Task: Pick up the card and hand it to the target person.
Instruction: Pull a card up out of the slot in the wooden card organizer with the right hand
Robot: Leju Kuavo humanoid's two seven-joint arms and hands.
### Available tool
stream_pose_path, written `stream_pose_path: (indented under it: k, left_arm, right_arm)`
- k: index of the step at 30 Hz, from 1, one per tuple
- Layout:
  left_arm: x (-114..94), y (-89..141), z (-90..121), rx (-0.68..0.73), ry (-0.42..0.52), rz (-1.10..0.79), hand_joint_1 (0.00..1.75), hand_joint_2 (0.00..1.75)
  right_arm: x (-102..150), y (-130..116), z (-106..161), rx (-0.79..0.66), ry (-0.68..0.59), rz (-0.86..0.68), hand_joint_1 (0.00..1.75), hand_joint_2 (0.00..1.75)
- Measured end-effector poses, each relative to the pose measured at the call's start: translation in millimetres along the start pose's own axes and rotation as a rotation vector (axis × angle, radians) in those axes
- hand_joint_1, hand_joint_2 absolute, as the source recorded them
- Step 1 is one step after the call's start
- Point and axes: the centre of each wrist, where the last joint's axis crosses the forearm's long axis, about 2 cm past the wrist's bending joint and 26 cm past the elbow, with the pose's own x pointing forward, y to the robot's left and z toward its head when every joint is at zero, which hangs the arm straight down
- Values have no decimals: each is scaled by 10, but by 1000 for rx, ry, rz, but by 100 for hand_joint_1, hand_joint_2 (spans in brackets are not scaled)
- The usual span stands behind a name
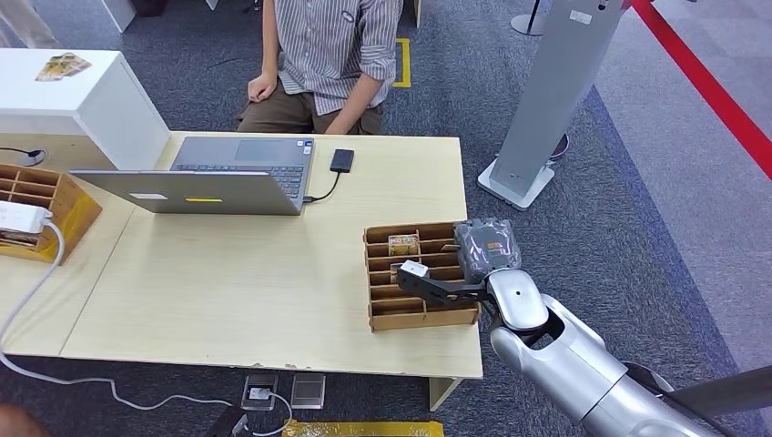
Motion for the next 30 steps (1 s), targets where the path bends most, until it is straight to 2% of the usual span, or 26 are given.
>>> stream_pose_path:
  k: [7,10,13,17,21,25,30]
  left_arm:
    - [-4,7,1,9,6,27,0,175]
    - [-4,15,2,12,10,27,0,175]
    - [-5,39,3,18,13,31,0,175]
    - [-12,92,9,26,20,42,0,175]
    - [-14,108,11,26,21,54,0,175]
    - [-8,64,6,19,22,68,0,175]
    - [-6,23,2,12,25,70,0,175]
  right_arm:
    - [-2,-31,-10,-19,-4,-5,175,175]
    - [-27,-116,-23,-31,-9,-43,175,175]
    - [-120,-348,-34,-12,-21,-150,175,175]
    - [-318,-857,28,38,-77,-307,175,175]
    - [-413,-1183,166,11,-148,-378,175,175]
    - [-409,-1354,268,-41,-195,-415,175,175]
    - [-326,-1351,302,-112,-191,-411,175,175]
